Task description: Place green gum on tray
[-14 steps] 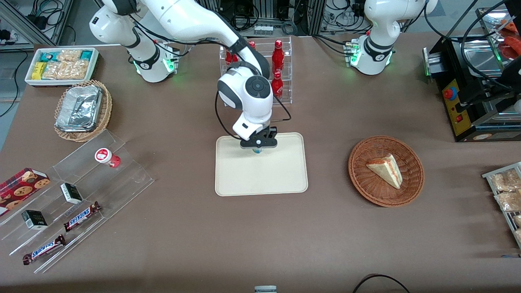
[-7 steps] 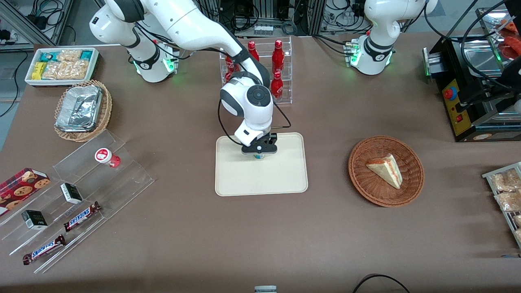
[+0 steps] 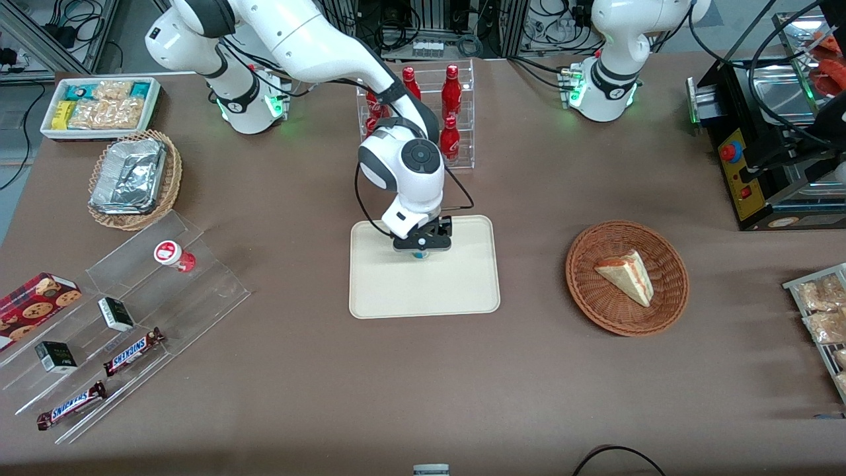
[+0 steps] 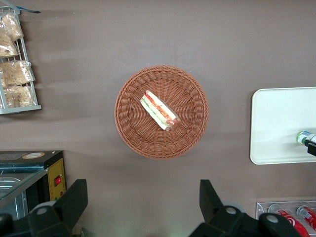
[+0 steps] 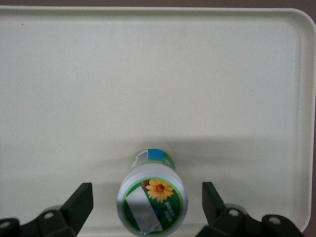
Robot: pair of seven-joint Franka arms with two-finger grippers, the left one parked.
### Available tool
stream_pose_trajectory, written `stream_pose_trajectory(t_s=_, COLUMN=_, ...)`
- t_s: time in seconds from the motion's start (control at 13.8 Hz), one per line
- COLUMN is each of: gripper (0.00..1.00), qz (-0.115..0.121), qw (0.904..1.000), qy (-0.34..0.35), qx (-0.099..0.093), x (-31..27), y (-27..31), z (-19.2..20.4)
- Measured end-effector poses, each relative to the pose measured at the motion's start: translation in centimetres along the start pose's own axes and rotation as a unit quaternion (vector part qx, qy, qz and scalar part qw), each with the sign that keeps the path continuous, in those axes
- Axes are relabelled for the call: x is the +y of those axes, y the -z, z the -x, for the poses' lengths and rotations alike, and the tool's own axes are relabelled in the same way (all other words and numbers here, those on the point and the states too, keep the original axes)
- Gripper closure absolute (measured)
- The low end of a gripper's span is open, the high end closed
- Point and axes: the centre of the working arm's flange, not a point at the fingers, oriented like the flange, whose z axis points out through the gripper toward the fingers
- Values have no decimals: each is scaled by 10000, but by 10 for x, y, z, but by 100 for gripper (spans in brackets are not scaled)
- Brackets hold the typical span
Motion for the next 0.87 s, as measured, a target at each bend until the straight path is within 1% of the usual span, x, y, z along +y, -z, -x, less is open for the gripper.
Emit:
stream_pose_trajectory(t_s=0.15, gripper=0, qz=-97, qw=9998, qy=-159, qx=118, x=11, y=21, z=-20)
stream_pose_trajectory(t_s=0.22, gripper=0, qz=-138, qw=9994, qy=-284, qx=143, x=23, y=39, z=-34)
stream_pose_trajectory(t_s=0.29, gripper=0, qz=-126, qw=9991, qy=-396, qx=104, x=40, y=61, z=-48)
stream_pose_trajectory(t_s=0.44, gripper=0, qz=-32, qw=9989, qy=-466, qx=-84, x=84, y=113, z=-73)
stream_pose_trajectory(t_s=0.58, gripper=0, qz=13, qw=9976, qy=-639, qx=-274, x=141, y=168, z=-93)
stream_pose_trajectory(t_s=0.73, gripper=0, qz=17, qw=9956, qy=-828, qx=-429, x=198, y=217, z=-104)
stream_pose_trajectory(t_s=0.87, gripper=0, qz=-19, qw=9954, qy=-775, qx=-555, x=263, y=260, z=-112)
